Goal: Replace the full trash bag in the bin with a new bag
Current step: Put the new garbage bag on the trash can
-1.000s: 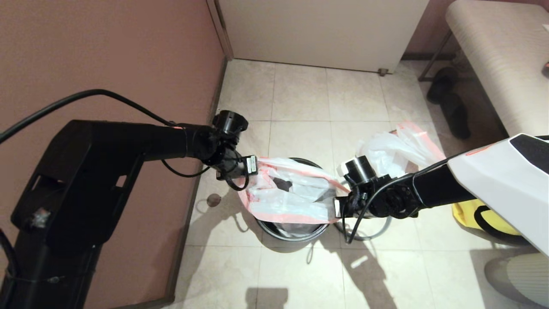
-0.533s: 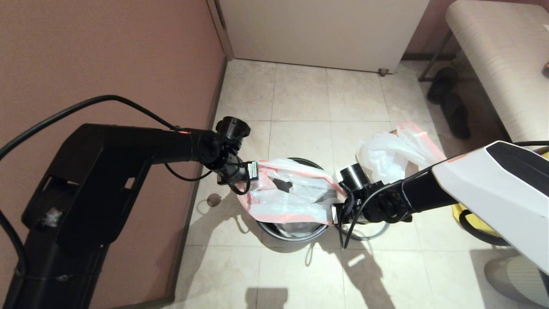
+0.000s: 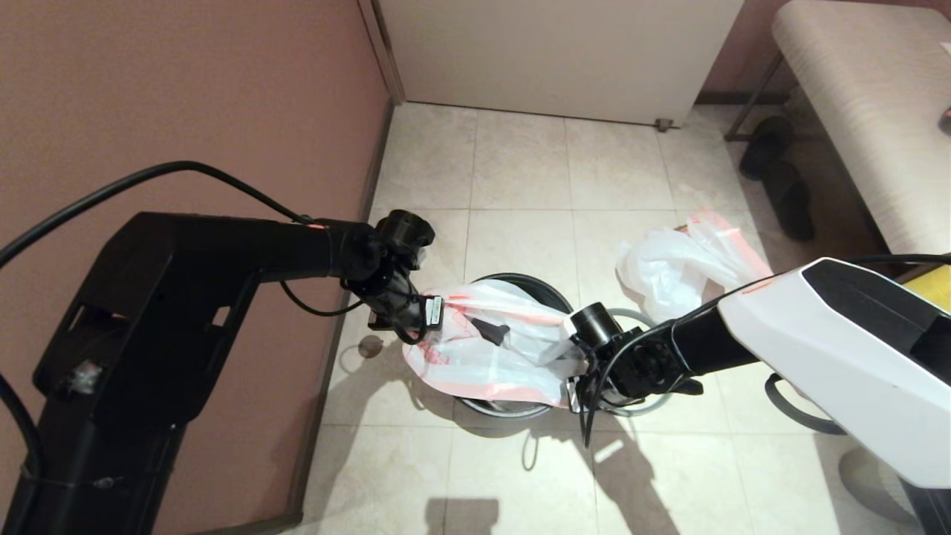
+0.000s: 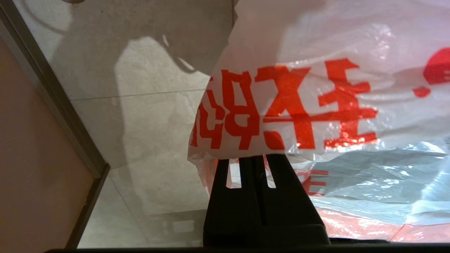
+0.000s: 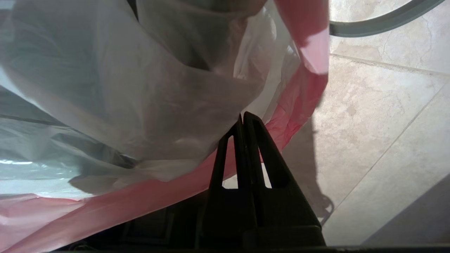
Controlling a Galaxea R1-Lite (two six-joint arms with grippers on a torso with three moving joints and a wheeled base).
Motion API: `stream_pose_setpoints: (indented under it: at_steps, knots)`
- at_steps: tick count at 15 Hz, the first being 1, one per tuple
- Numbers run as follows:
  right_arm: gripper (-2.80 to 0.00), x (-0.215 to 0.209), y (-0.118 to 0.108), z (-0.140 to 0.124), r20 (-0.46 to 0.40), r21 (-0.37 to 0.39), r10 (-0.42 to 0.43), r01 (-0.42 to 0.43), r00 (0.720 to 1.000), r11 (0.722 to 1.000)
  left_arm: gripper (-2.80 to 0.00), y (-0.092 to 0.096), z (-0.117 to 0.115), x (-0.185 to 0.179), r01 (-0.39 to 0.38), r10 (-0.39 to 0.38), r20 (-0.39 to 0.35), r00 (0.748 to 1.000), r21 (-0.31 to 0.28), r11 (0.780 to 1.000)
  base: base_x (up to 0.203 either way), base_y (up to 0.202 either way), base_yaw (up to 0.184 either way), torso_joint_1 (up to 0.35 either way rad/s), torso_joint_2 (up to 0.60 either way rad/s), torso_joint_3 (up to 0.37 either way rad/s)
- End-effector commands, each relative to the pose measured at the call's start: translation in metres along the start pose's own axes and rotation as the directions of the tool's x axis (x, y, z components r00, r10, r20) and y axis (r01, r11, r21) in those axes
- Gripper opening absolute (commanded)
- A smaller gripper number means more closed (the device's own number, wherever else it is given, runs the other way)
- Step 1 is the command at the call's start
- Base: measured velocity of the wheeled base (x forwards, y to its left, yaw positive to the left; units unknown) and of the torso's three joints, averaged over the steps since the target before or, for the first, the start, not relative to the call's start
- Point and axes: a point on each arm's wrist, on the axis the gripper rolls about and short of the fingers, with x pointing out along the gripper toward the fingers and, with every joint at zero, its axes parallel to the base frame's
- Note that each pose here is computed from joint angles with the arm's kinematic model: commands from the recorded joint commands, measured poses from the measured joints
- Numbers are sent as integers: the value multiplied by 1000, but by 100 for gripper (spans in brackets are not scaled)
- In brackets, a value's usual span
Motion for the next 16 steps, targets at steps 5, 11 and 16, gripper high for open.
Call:
stream_pose_setpoints:
  at_steps: [5,11,16]
  knots:
    - [-280,23,6,-5,-43,-1,-16,16,999,1000,-280,-3,-15,42,-21,25,-91,996,43,999,0,0,0,0,0,0]
    - [-280,51,-5,18,6,107,-28,27,1000,994,-280,-2,-15,62,-119,120,-40,992,44,992,0,0,0,0,0,0]
    - [-280,78,-26,21,4,178,-108,106,994,978,-280,1,-14,65,-167,168,-24,985,41,985,0,0,0,0,0,0]
